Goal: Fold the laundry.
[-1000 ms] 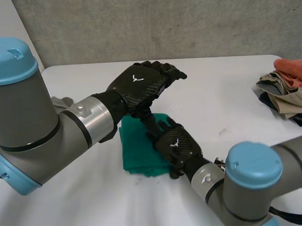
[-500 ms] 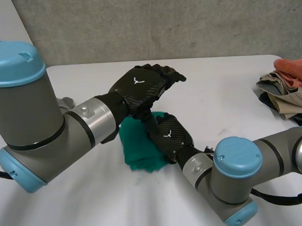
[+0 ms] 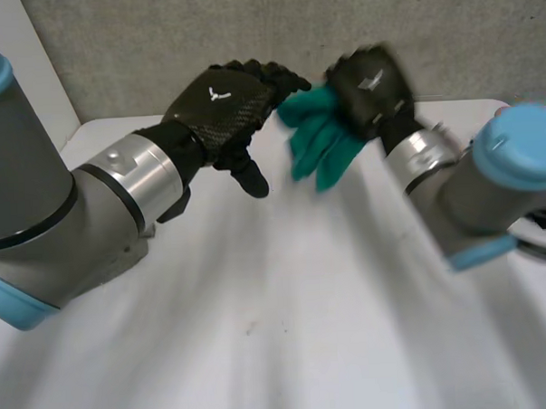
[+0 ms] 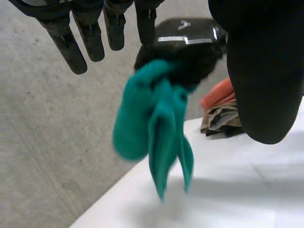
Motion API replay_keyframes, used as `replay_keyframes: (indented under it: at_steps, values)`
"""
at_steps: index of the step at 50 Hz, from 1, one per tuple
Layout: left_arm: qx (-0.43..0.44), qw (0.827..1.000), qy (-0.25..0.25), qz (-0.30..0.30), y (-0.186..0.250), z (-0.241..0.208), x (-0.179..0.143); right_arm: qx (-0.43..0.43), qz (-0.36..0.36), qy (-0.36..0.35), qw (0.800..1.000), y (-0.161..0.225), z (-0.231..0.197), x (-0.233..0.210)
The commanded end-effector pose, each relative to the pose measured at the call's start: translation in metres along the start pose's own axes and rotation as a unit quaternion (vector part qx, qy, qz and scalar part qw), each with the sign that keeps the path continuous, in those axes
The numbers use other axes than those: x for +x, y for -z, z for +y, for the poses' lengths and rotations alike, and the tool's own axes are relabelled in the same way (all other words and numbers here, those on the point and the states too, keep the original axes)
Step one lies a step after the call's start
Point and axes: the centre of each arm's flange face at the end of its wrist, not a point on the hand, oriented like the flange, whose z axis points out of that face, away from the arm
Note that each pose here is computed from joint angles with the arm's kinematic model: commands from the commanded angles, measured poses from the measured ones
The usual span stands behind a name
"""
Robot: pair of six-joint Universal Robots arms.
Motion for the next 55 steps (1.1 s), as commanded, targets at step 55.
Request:
replay_keyframes:
  at_steps: [55]
  values:
    - [0.032, 0.998, 0.002, 0.056, 0.003, -0.010, 0.047, -0.155, 0.163, -0.074, 0.971, 0.170, 0.148, 0.345]
